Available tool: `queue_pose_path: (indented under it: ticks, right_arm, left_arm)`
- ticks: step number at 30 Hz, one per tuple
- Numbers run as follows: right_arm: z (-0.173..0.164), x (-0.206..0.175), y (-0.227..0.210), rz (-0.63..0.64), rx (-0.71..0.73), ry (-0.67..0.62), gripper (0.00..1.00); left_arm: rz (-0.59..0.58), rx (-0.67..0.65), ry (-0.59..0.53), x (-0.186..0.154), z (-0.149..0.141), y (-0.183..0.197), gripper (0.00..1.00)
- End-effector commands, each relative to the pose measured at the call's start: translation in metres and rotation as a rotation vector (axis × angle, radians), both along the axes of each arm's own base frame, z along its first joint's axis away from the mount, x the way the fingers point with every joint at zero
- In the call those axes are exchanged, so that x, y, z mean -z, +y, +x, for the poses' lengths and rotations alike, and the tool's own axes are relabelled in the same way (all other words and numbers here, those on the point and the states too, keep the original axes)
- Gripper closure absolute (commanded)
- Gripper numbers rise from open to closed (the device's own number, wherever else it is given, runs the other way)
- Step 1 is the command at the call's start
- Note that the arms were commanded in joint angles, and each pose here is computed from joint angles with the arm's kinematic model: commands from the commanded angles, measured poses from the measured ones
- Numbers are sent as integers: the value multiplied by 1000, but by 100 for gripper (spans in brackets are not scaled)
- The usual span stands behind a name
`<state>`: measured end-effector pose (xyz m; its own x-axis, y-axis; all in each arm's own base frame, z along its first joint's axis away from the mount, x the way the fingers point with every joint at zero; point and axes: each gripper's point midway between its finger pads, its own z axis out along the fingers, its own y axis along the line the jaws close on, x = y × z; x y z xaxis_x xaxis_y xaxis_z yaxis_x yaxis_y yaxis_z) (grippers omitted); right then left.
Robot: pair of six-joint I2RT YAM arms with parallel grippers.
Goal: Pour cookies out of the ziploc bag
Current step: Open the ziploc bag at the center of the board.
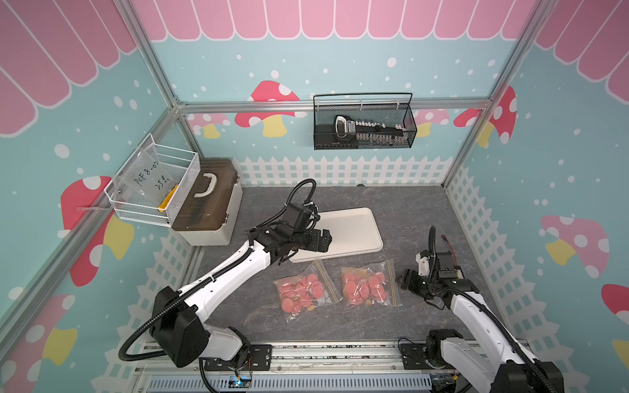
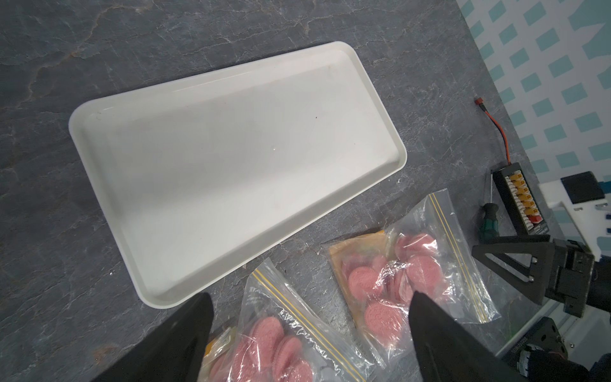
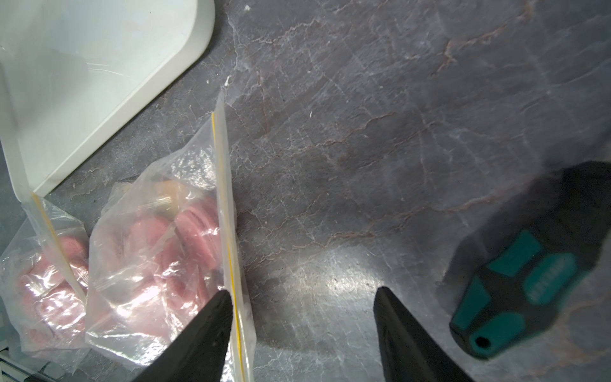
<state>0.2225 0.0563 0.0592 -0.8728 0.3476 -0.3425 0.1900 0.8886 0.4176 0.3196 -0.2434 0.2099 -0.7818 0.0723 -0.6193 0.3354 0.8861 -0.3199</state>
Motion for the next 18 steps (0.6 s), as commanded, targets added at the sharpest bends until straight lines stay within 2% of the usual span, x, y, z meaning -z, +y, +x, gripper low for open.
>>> queue_pose_path:
  ticks: [1,12,18]
  right_arm:
    - [-3,5,1,-3,-7,11,33]
    - [-2,8,9,9,-49,18,36]
    - [0,12,15,15,-84,28,45]
  left_arm:
    - [-25,3,-4,-7,0,-6,4]
    - [-21,2,6,-2,-3,-5,4]
    - [-17,2,12,0,-4,-4,4]
